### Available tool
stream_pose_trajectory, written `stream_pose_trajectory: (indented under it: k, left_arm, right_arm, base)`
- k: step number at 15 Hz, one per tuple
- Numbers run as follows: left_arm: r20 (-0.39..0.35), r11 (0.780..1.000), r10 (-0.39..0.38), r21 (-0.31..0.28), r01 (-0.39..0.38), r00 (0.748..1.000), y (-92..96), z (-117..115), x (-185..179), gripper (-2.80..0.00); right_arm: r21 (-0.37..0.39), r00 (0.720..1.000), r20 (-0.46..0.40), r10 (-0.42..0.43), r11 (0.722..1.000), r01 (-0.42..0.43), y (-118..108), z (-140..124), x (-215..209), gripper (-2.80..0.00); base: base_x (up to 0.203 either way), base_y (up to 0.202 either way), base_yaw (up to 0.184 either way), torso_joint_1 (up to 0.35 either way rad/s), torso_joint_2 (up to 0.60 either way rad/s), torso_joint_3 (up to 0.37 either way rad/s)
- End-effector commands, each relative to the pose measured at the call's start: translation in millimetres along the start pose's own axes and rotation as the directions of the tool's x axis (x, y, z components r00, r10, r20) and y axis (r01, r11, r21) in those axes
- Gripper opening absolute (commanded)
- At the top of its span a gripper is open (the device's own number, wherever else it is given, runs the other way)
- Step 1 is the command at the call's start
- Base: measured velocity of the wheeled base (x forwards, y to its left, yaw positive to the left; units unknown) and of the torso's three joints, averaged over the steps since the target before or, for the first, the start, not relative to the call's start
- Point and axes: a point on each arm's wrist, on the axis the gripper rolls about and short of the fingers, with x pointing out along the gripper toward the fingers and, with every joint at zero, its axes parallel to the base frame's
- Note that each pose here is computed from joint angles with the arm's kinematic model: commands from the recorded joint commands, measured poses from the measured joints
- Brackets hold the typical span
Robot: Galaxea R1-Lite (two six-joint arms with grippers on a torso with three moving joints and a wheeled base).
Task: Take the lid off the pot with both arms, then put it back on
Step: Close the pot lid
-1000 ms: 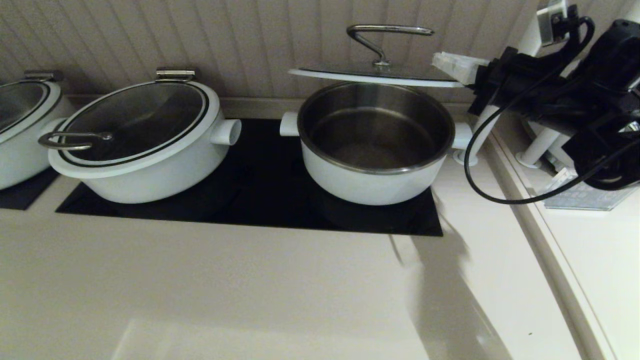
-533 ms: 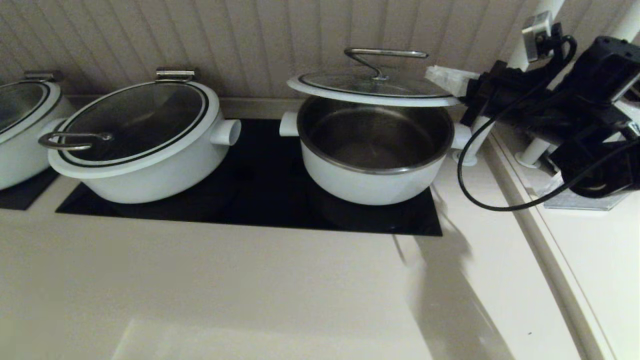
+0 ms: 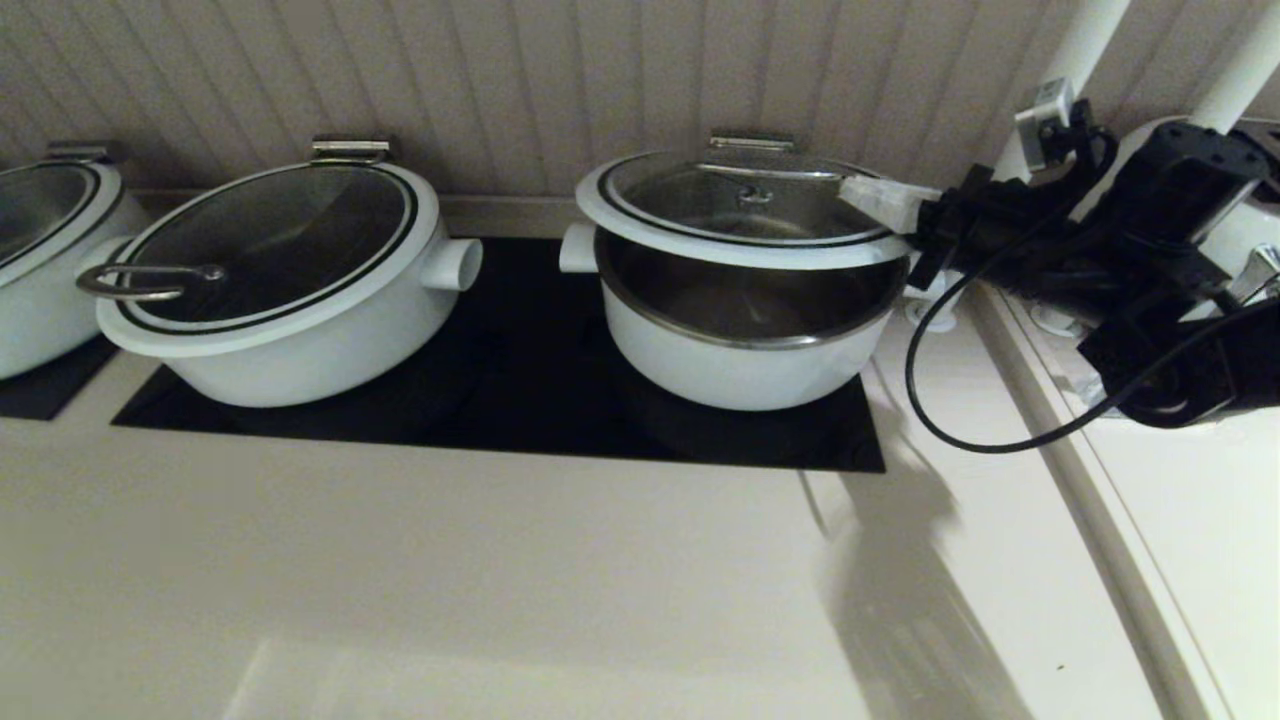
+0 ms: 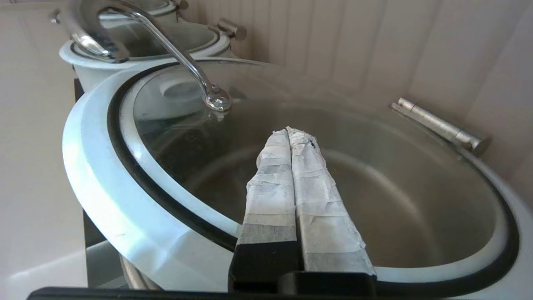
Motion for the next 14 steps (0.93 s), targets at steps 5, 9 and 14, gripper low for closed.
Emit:
stream_pose_trajectory:
  k: [5,9,14]
  left_arm:
    - [0.001,1.000,0.000,0.000,0.000,1.000,0.0,0.1,0.0,-2.80]
    - [0.001,1.000,0.000,0.000,0.000,1.000,0.0,0.1,0.0,-2.80]
    - [0.001,1.000,0.000,0.000,0.000,1.000,0.0,0.1,0.0,-2.80]
  right_arm:
    - [0.009,1.000,-0.018,0.006,1.000,-0.006,6.1,-15.5,-5.3,-2.80]
    - [0.017,1.000,-0.028,0.004,1.000,-0.004,10.4,-26.1,-10.0,-2.80]
    - [0.028,0.999,-0.038,0.007,1.000,-0.006,10.0,-34.1,-8.8,-2.80]
  base:
    - [0.000,0.000,0.000,0.000,0.00,0.000]
    - [0.000,0.000,0.000,0.000,0.00,0.000]
    - [0.000,0.000,0.000,0.000,0.00,0.000]
